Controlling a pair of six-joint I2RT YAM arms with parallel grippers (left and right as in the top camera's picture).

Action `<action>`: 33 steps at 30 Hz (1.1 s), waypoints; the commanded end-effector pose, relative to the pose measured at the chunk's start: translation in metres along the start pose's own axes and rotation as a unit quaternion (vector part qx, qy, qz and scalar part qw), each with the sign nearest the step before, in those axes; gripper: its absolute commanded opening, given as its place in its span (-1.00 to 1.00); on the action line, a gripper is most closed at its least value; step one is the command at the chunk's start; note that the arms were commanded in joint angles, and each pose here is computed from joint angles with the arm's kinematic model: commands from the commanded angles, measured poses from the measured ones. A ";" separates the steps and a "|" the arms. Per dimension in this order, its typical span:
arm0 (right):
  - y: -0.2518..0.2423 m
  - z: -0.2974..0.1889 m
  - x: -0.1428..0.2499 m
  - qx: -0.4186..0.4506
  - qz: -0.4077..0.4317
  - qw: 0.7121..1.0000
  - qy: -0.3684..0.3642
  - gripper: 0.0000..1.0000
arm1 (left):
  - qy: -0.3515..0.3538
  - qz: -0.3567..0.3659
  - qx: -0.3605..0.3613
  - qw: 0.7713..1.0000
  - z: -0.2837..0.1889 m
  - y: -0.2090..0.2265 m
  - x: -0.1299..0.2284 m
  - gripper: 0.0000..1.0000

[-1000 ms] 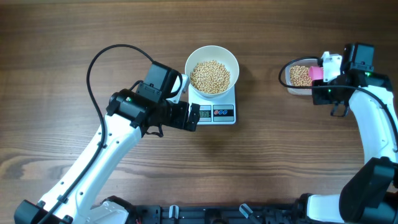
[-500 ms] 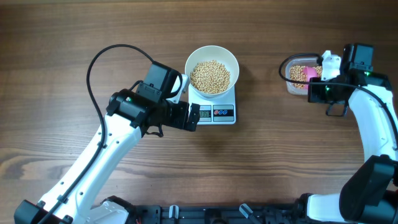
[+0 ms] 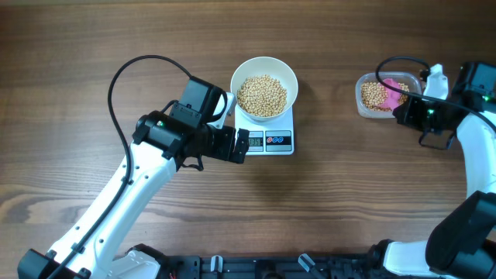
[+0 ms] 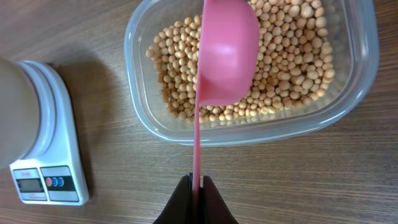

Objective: Scoop item into bowl and weigh 150g on scale
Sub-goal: 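Lower the scoop into the soybean tub with the right gripper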

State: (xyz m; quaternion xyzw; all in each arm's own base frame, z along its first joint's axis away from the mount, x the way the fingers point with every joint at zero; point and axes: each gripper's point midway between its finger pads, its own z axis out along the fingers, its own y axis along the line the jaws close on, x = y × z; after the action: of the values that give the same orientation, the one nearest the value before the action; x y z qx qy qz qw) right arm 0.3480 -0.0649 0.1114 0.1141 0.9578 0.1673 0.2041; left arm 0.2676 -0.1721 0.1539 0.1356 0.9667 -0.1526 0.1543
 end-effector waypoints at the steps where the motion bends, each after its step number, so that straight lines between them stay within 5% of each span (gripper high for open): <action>1: 0.006 0.005 0.000 -0.035 0.014 0.999 0.009 -0.91 | 0.004 0.000 0.006 1.000 0.002 -0.002 0.001 1.00; 33: 0.028 0.015 0.016 -0.121 0.030 0.992 0.023 -0.91 | 0.004 0.000 0.006 1.000 0.002 -0.002 0.001 1.00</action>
State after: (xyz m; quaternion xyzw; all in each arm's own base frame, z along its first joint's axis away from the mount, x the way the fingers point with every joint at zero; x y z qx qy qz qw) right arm 0.3461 -0.0387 0.1045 0.1095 0.9400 0.2568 0.1962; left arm 0.2676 -0.1721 0.1539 0.1356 0.9668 -0.1525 0.1541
